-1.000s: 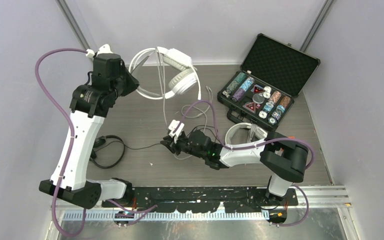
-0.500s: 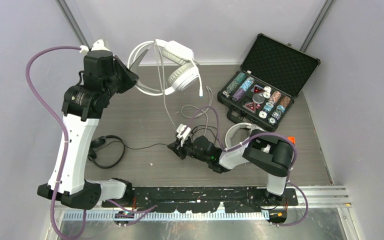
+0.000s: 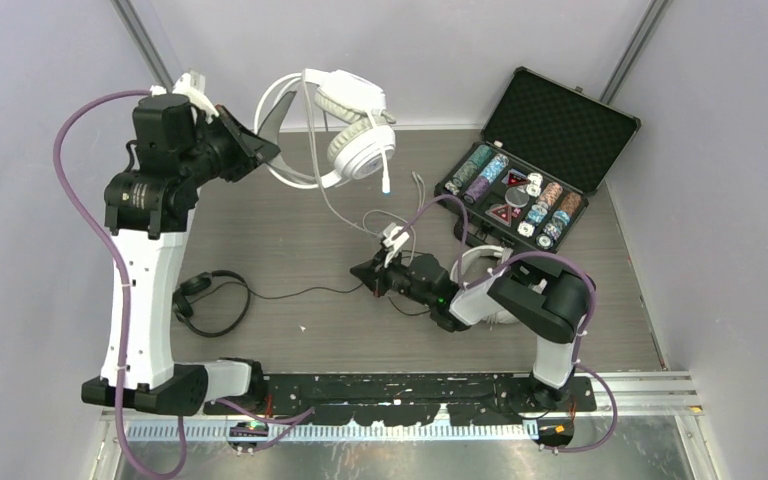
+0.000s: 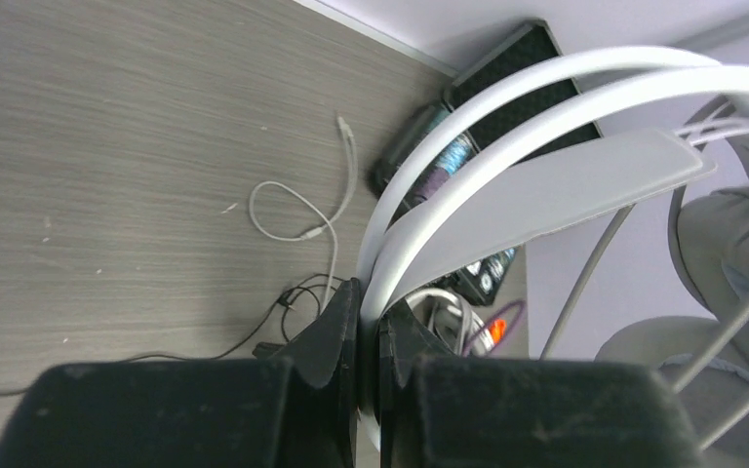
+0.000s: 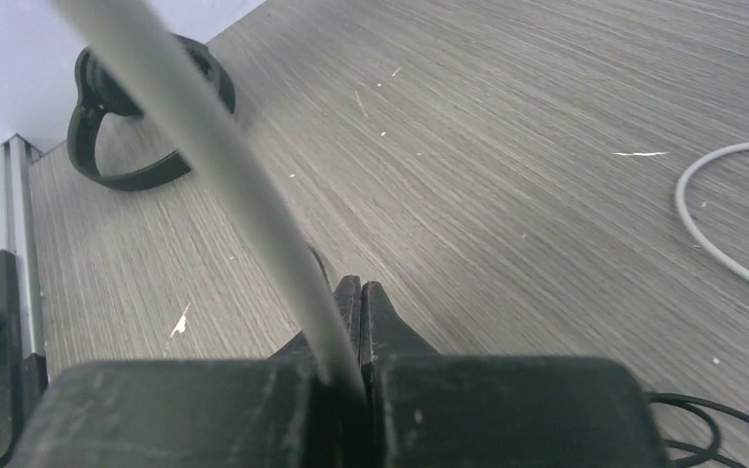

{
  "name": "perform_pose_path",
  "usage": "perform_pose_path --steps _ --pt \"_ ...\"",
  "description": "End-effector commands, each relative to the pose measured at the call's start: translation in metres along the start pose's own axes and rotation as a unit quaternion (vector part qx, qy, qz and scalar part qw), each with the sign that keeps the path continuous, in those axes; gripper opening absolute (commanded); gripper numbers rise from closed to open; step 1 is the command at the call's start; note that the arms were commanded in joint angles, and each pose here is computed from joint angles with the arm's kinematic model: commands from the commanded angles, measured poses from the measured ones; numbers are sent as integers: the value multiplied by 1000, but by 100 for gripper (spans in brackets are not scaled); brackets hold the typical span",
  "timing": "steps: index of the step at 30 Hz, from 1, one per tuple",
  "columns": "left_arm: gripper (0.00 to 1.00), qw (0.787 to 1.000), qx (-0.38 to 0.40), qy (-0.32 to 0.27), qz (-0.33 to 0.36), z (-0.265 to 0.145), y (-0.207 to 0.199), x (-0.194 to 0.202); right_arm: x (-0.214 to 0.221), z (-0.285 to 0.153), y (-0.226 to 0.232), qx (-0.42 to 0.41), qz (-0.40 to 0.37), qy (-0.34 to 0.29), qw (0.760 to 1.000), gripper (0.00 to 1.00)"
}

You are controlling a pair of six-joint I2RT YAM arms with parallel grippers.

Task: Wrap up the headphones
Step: Wrap the headphones cable around the headphones.

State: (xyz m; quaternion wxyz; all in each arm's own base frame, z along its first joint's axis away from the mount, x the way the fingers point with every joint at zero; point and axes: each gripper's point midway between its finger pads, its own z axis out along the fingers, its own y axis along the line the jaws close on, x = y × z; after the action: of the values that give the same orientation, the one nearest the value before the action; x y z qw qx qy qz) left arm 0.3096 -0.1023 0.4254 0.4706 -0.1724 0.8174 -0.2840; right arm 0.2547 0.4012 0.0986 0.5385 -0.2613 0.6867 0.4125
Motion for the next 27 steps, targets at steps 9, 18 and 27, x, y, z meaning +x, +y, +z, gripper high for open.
perform_pose_path --steps 9,18,27 --pt "0 952 271 112 89 -15 -69 31 -49 -10 -28 9 60 -44 997 0" --pt "0 957 167 94 217 -8 -16 35 -73 -20 -75 79 110 -53 989 0" --pt "0 939 125 94 306 -7 21 50 -94 -31 -92 105 129 -35 985 0"
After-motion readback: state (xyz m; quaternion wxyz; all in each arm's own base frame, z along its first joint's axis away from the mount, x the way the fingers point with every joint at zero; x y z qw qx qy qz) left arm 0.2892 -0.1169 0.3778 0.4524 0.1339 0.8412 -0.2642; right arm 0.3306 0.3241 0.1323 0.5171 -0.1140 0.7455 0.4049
